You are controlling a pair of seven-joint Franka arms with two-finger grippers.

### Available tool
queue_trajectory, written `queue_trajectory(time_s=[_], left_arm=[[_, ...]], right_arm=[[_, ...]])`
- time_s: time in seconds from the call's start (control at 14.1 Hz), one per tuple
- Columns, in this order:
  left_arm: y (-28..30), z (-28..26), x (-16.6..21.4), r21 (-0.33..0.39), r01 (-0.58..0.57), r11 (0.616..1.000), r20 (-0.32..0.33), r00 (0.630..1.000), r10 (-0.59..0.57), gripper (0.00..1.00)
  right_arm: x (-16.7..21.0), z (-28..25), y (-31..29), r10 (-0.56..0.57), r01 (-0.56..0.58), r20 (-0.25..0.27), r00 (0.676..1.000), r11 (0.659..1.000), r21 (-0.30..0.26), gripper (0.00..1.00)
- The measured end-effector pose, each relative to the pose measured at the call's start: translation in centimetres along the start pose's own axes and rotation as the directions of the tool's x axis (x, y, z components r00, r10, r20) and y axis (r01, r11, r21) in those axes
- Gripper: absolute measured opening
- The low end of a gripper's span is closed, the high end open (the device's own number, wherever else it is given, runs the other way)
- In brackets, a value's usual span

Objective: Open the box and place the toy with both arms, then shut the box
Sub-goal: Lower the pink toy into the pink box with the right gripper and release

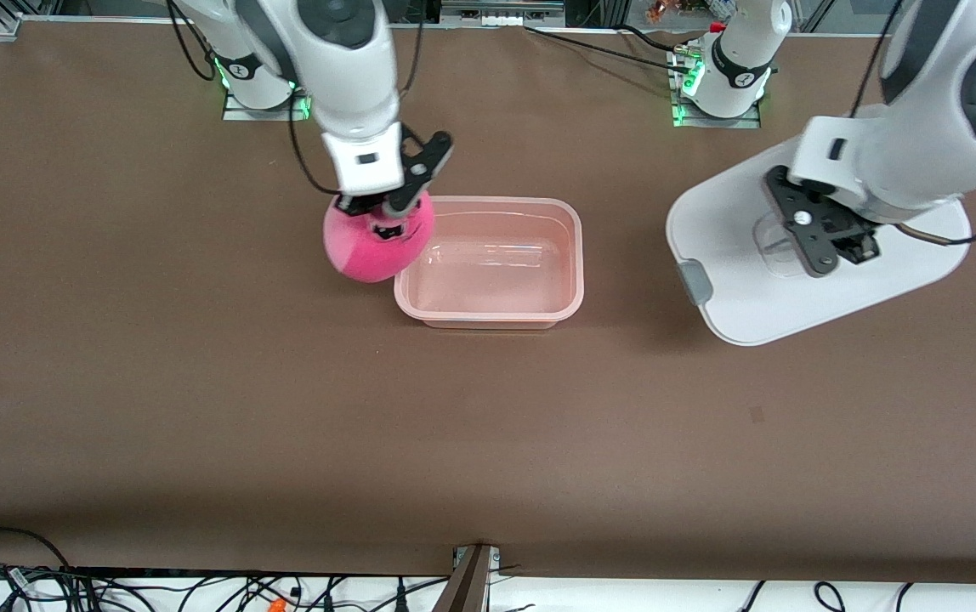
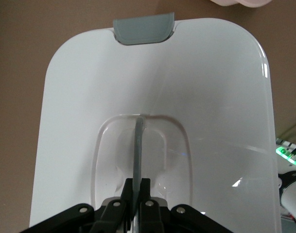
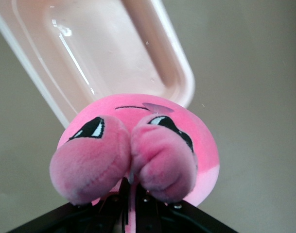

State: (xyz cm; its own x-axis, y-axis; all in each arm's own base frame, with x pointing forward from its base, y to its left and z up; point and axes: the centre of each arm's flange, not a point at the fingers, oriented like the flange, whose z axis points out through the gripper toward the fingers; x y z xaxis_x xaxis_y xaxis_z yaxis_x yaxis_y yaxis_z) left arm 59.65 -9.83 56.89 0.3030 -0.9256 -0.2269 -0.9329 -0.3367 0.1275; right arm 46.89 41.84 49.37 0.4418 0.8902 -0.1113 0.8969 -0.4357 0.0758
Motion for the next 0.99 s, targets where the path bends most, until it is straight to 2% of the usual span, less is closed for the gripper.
queue_trajectory(time_s=[0.14,0.35,0.64,0.99], left_arm=[[-2.5,1.1,-2.6,0.002,-0.079,0.997,-0.028,0.996,0.079,0.07],[-4.6,2.6,-4.5,-0.002,-0.121,0.993,-0.051,0.991,0.121,0.07],[-4.7,2.8,-4.4,-0.004,-0.134,0.991,-0.053,0.990,0.134,0.07],[-4.6,2.8,-4.3,-0.006,-0.136,0.991,-0.057,0.989,0.136,0.07]], right_arm=[[2.9,0.5,-3.5,-0.078,0.079,0.019,0.997,0.997,-0.028,0.07],[6.4,1.9,-5.7,-0.130,0.132,0.053,0.990,0.991,-0.037,0.07],[8.4,5.6,-4.7,-0.132,0.136,0.090,0.987,0.990,-0.040,0.07],[10.6,10.6,-4.6,-0.149,0.152,0.083,0.985,0.988,-0.035,0.07]])
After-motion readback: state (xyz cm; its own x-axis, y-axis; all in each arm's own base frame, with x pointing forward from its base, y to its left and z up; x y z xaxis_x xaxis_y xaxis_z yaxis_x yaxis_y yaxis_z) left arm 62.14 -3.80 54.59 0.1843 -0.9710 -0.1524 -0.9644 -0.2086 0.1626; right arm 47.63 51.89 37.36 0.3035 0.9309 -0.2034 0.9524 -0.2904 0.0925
